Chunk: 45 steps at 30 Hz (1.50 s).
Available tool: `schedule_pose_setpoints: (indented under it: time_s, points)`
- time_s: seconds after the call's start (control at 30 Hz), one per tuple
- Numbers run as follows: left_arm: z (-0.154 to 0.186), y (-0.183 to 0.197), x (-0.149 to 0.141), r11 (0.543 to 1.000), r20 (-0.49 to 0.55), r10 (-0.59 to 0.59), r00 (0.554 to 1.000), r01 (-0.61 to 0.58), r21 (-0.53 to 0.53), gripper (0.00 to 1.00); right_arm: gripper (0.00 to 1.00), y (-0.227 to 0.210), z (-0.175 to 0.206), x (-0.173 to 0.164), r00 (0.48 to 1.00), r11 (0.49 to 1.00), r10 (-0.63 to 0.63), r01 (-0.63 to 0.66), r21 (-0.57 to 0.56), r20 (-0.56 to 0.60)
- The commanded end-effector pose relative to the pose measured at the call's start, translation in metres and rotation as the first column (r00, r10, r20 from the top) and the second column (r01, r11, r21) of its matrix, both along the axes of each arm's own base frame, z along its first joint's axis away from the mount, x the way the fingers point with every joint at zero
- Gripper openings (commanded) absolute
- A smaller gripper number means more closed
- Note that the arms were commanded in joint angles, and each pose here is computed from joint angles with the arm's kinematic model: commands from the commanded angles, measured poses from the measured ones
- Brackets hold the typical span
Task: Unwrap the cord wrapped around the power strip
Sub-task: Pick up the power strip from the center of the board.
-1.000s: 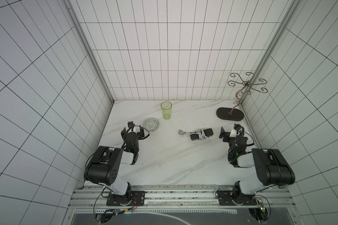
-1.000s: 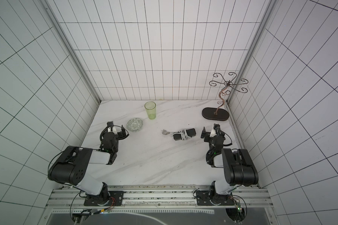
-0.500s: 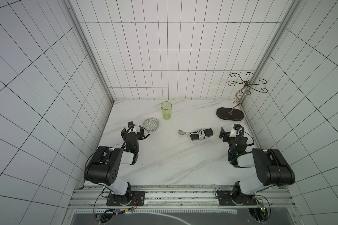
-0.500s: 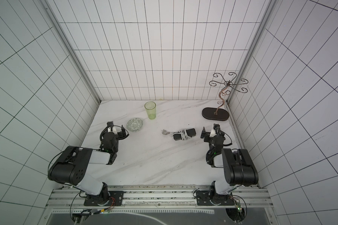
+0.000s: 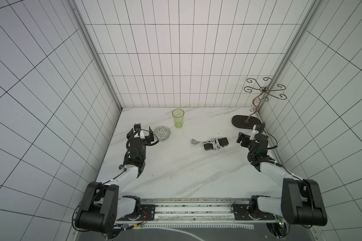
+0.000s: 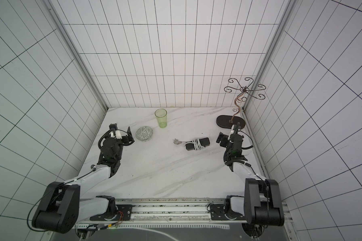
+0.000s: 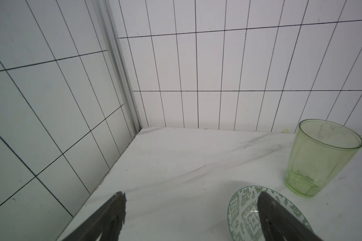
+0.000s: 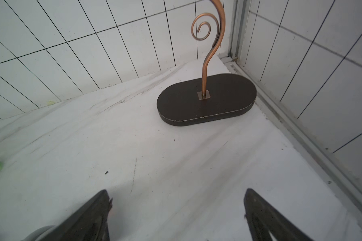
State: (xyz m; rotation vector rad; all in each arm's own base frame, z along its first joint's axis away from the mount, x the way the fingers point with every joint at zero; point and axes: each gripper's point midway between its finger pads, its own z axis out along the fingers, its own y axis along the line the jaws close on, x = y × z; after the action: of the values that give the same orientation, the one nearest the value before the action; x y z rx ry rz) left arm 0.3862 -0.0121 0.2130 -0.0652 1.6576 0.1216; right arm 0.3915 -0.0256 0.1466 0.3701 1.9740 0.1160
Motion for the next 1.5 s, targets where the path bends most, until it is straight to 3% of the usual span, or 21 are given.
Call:
schedule_pose_setpoints:
  time_s: [0.0,0.1,0.23,0.43,0.73,0.87,1.17,1.47]
  points:
    - [-0.016,-0.031,-0.008,0.988,-0.107,-0.156,0.982,0.157,0.001,0.97,0.98,0.028,-0.006,-0.002,0.980,0.940,0.030,0.039,0.339,-0.198]
    - [-0.011,-0.057,-0.018,0.969,-0.110,-0.248,0.963,0.248,-0.011,0.97,0.98,0.050,-0.013,-0.004,0.963,0.850,0.028,0.117,0.513,-0.266]
    - [-0.017,-0.092,-0.032,0.940,-0.145,-0.338,0.930,0.341,-0.002,0.97,0.99,0.072,-0.017,0.006,0.955,0.773,0.023,0.170,0.611,-0.295]
    - [-0.018,-0.128,-0.055,0.911,-0.146,-0.408,0.901,0.413,0.002,0.97,0.99,0.091,-0.027,0.029,0.934,0.672,0.058,0.225,0.705,-0.353]
    - [-0.022,-0.137,-0.068,0.901,-0.139,-0.431,0.892,0.432,-0.023,0.97,0.99,0.123,-0.038,0.030,0.895,0.552,0.022,0.361,0.752,-0.446]
    - [-0.022,-0.135,-0.069,0.905,-0.134,-0.424,0.896,0.425,-0.021,0.97,0.97,0.130,-0.046,0.034,0.868,0.548,-0.012,0.421,0.723,-0.496]
    - [-0.017,-0.135,-0.071,0.900,-0.117,-0.435,0.893,0.436,-0.019,0.97,0.80,0.119,-0.058,0.034,0.805,0.563,-0.127,0.539,0.626,-0.580]
    - [-0.015,-0.132,-0.072,0.904,-0.109,-0.425,0.899,0.428,0.006,0.98,0.77,0.121,-0.071,0.043,0.776,0.583,-0.130,0.563,0.586,-0.617]
